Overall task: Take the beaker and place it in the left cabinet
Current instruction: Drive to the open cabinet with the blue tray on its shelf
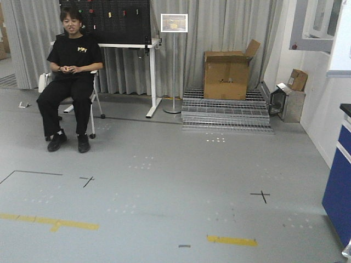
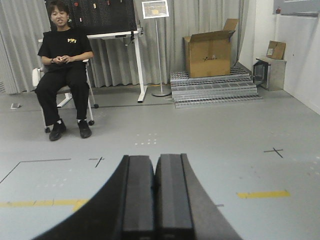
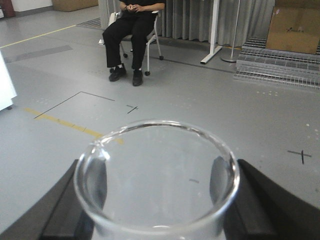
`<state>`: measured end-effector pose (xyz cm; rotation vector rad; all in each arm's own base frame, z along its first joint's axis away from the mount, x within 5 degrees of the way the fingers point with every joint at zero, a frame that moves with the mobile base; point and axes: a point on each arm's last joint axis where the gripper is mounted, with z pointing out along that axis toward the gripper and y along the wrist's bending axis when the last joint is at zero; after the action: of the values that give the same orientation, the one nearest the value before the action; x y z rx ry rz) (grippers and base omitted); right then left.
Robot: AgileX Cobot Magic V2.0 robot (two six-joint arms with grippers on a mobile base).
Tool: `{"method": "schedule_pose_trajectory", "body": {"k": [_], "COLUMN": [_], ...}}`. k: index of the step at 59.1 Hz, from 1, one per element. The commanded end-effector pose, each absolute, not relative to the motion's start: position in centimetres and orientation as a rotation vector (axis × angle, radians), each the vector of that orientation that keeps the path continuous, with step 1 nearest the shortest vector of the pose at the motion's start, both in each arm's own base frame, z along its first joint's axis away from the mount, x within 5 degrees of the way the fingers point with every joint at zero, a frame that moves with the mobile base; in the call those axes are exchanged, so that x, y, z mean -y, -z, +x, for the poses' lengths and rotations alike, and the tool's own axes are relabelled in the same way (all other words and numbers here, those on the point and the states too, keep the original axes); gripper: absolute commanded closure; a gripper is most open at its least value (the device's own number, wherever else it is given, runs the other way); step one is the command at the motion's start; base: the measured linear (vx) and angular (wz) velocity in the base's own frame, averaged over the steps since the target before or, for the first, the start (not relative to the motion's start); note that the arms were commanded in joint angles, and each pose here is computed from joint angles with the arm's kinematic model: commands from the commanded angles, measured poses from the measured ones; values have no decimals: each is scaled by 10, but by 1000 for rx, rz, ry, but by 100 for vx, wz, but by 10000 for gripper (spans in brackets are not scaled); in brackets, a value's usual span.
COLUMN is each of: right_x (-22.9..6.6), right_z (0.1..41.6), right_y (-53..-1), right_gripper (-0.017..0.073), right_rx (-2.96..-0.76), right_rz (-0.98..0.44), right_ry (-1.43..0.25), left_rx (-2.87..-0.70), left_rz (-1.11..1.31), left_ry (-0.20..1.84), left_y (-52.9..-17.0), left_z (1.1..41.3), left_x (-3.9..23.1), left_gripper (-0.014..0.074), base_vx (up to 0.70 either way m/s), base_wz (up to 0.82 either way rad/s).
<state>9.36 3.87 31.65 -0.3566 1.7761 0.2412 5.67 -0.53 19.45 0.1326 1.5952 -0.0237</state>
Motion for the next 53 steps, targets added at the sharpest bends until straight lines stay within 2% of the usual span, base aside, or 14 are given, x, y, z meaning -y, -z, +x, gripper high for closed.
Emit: {"method": "schedule_pose_trajectory", "body": {"k": [1, 53], "right_x": [-41, -41], "right_z": [94, 94], "right_y": [-332, -332], "right_gripper": [564, 564], "right_rx": [-1679, -1679], "right_rz": [-375, -375], "right_ry": [-261, -261], "left_rx": [-1502, -1504], "left_rz": [132, 132], "left_ry": [41, 41], "left_y": [-199, -199], "left_z": [56, 56], "left_x": [6, 6], "left_gripper": [601, 601], "base_vx": [85, 82], "base_wz": [-5, -2]}}
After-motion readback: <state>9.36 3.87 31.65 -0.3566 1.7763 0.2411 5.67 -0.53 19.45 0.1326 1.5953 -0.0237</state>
